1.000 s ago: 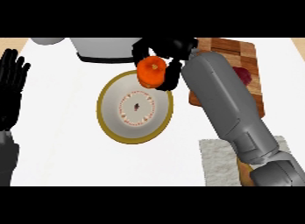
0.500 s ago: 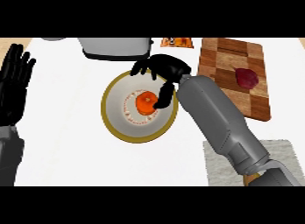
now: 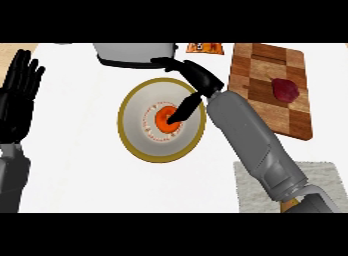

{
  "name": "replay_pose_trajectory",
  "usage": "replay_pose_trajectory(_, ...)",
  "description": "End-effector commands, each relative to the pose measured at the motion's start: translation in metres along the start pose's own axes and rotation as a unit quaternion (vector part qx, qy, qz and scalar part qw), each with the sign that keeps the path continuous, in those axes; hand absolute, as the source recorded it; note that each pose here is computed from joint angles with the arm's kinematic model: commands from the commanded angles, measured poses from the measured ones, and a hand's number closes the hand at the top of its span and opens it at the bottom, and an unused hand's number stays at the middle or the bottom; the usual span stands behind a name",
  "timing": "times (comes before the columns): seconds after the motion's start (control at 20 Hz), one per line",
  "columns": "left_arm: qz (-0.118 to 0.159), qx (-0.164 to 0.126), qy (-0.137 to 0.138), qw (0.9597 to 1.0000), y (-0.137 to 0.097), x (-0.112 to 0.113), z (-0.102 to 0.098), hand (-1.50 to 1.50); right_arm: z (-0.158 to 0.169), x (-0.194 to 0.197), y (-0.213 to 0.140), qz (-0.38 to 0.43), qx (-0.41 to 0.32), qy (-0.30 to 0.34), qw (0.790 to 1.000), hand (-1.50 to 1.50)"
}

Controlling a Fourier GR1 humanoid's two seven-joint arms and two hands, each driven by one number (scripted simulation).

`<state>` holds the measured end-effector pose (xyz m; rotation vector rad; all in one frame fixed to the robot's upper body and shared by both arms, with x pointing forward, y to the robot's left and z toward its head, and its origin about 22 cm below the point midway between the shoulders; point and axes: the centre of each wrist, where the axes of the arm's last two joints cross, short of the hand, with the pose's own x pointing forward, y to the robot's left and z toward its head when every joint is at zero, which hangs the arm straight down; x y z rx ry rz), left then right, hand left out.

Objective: Pick the squash from the placemat and place it in the bowl

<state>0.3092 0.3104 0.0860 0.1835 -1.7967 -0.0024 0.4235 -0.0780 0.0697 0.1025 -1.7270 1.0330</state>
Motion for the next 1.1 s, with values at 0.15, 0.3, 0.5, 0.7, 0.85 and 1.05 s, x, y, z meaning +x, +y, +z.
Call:
replay_pose_trajectory(0.15, 0.0, -0.002, 0.002, 1.0, 0.006, 0.007, 0.008, 0.0, 0.007, -0.005, -0.054, -0.072, -0.127, 0.004, 0.989, -1.5)
replay_pose_trajectory(0.3, -0.002, 0.008, -0.001, 1.0, 0.008, 0.0, 0.006, 0.0, 0.023, -0.019, -0.081, -0.1, -0.155, 0.015, 0.983, -1.5)
replay_pose_trajectory(0.5, -0.007, 0.005, -0.015, 0.9998, 0.01, 0.013, -0.003, 0.0, 0.054, -0.04, -0.122, -0.12, -0.182, 0.022, 0.976, -1.5)
replay_pose_trajectory(0.7, -0.003, -0.006, -0.012, 0.9999, 0.003, 0.025, -0.016, 0.0, 0.08, -0.056, -0.14, -0.137, -0.186, 0.01, 0.973, -1.5)
replay_pose_trajectory(0.85, -0.002, -0.013, -0.017, 0.9998, -0.004, 0.011, -0.007, 0.0, 0.095, -0.058, -0.161, -0.142, -0.189, 0.006, 0.972, -1.5)
replay_pose_trajectory(1.05, 0.0, -0.016, -0.027, 0.9995, -0.014, 0.021, -0.012, 0.0, 0.138, -0.08, -0.177, -0.143, -0.18, 0.009, 0.973, -1.5)
